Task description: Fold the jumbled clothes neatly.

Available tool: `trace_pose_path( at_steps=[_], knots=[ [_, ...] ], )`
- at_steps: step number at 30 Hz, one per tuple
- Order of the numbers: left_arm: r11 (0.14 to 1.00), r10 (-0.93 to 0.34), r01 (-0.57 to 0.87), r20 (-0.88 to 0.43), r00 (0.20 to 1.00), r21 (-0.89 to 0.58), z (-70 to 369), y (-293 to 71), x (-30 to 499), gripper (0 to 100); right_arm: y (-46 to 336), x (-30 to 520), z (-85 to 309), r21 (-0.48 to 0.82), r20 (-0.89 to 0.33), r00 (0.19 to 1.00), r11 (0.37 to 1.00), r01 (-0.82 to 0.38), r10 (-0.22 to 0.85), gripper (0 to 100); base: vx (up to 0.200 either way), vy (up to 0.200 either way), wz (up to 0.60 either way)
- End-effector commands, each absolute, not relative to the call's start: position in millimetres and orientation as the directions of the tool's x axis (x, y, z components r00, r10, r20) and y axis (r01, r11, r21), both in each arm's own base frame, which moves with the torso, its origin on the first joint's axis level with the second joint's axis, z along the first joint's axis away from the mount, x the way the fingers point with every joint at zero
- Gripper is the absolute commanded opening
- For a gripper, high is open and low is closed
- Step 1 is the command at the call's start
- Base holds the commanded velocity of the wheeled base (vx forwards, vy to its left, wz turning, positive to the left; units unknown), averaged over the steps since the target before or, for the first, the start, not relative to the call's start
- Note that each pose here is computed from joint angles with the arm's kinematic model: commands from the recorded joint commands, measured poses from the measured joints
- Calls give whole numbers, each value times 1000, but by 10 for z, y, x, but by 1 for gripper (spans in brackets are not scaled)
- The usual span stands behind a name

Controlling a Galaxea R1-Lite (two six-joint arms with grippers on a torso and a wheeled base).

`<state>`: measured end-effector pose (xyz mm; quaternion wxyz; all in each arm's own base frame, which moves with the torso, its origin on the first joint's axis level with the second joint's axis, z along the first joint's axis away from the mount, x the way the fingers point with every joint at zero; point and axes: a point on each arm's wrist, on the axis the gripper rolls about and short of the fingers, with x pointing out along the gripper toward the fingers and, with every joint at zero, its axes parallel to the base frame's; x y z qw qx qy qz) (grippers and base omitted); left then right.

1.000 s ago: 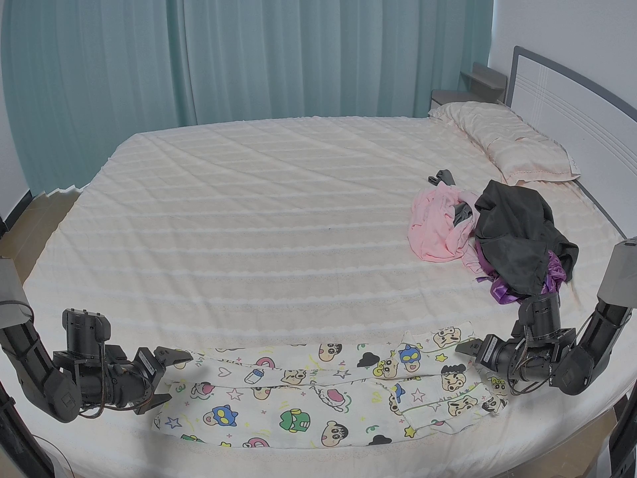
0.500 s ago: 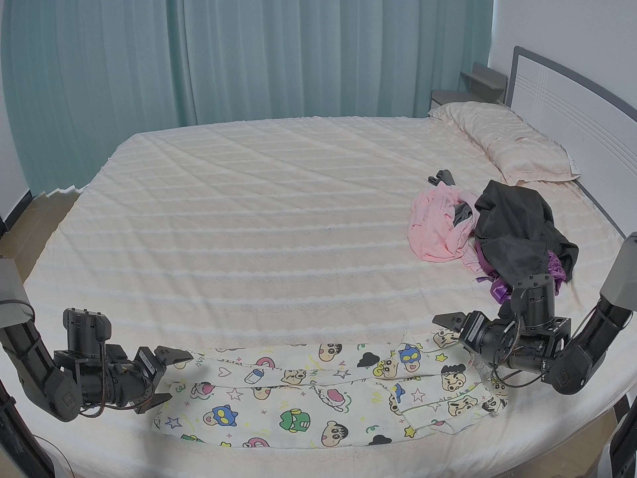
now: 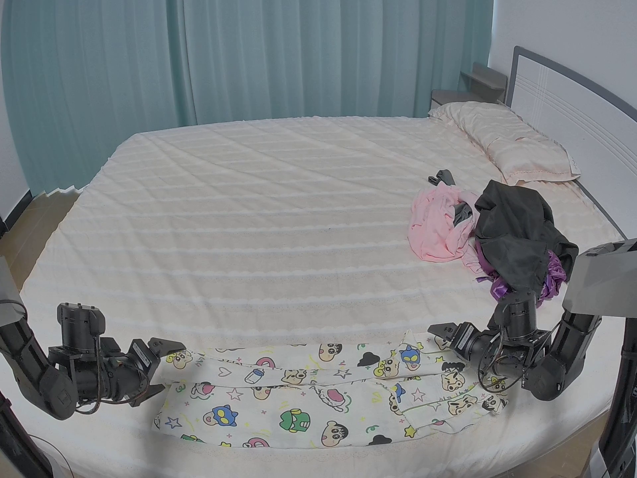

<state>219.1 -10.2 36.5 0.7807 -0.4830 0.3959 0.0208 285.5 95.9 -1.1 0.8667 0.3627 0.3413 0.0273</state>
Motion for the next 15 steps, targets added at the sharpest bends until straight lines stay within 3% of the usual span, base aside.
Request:
trace_pose_path(
  at_steps=[1, 7, 8, 14, 15],
  knots=[
    [548, -276, -364, -574, 771, -753, 592, -71, 2197, 100, 944, 2746, -67, 651, -562, 771, 735, 188, 300, 100, 0, 0, 0],
    [687, -253, -269, -569, 783, -675, 737, -29, 2412, 100, 925, 2680, -51, 666, -524, 795, 729, 160, 305, 100, 0, 0, 0],
    [738, -243, -268, -614, 751, -619, 745, -25, 2543, 100, 927, 2672, -49, 666, -526, 793, 729, 159, 307, 100, 0, 0, 0],
    [828, -244, -231, -699, 672, -511, 824, -23, 2757, 100, 983, 2620, -69, 656, -537, 783, 739, 155, 314, 100, 0, 0, 0],
    [879, -246, -180, -742, 624, -442, 746, -23, 2809, 100, 1008, 2608, -65, 653, -536, 784, 742, 151, 312, 100, 0, 0, 0]
  ],
)
